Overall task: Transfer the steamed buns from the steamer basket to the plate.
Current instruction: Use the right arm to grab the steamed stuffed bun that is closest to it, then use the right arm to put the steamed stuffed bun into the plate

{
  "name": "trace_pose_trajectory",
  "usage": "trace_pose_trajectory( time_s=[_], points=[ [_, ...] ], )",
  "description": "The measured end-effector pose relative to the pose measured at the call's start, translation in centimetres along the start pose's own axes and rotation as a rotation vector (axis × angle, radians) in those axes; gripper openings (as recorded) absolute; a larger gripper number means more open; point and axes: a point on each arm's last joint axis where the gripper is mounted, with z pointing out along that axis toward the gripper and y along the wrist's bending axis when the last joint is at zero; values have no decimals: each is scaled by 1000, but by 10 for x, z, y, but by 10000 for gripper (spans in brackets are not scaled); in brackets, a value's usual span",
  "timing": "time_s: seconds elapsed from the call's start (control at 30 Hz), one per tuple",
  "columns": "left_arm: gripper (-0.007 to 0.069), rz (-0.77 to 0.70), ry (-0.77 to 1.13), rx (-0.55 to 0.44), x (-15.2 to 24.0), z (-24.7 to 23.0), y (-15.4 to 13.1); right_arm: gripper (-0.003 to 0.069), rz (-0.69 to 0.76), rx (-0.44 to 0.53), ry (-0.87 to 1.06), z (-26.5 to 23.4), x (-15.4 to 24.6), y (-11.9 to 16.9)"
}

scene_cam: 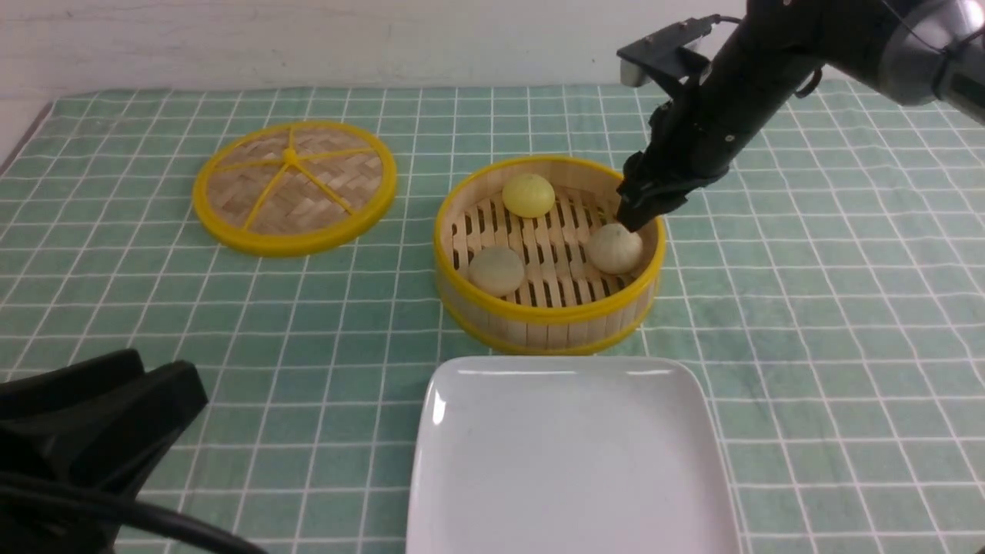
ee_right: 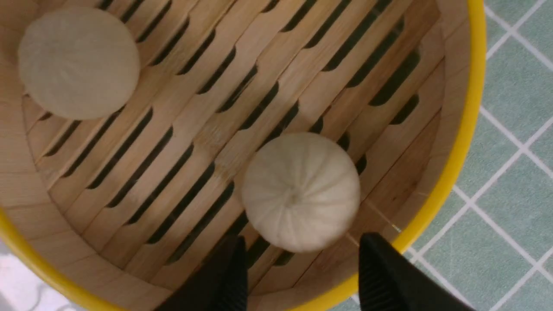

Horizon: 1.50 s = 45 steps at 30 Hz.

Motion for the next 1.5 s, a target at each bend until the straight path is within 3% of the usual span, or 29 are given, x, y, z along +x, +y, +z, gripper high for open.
trace_pose_trajectory(
  time_s=[0.3,0.87,0.97,1.07,1.1,1.13,1.2,1.33,1.5],
  points=[
    [347,18,12,-11,1,0,1,362,-1,29,-29,15,-1,-6],
    [347,25,17,-15,2,0,1,362,10,-58,8,50,6,-6],
    [347,26,17,-16,2,0,1,314,12,-64,12,54,7,-7],
    [347,27,18,-17,2,0,2,189,-13,-66,11,54,7,-7],
    [347,27,18,-17,2,0,2,178,-13,-66,11,54,7,-7],
    [347,29,19,-18,2,0,2,72,-45,-65,6,51,6,-6],
    [347,37,24,-24,2,0,2,22,-73,-66,-1,43,3,-5],
    [347,52,34,-34,3,0,3,22,-112,-71,-28,9,-10,2],
    [347,54,35,-35,3,0,3,22,-118,-38,-158,-79,-34,19]
  ],
)
